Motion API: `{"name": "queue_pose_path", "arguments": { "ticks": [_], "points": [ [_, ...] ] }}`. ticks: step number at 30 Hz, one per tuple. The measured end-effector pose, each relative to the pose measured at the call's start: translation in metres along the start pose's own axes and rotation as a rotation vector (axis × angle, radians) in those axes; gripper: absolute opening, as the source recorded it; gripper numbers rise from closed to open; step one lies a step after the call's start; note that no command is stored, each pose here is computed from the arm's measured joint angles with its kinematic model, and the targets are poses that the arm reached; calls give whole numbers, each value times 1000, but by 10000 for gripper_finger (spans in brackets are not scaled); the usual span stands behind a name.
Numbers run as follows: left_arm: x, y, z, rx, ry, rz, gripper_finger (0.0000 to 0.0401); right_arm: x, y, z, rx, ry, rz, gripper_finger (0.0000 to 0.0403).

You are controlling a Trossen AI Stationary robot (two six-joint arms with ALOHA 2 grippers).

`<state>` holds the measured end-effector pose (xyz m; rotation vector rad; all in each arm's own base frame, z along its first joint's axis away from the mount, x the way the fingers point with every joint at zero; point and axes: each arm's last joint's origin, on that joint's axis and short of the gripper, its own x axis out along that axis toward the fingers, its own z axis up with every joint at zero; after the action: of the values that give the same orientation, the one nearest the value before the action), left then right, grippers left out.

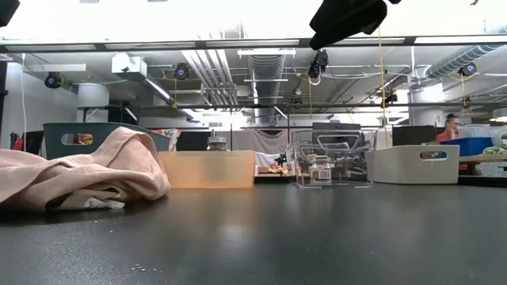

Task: Sort spices by type
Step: Put the red seasoning can into the white bin

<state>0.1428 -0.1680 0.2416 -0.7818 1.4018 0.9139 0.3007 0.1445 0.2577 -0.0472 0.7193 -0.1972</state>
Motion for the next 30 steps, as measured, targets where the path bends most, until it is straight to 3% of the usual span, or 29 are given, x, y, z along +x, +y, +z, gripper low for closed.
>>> {"name": "queue_pose_path", "arguments": {
  "ticks": [19, 30],
  "points": [
    [29, 5, 1, -32, 8, 25, 252, 0, 0, 0, 7, 1, 1, 248],
    [25, 1, 0, -23, -3, -16, 264, 0, 0, 0, 11, 1, 1, 251]
  ]
}}
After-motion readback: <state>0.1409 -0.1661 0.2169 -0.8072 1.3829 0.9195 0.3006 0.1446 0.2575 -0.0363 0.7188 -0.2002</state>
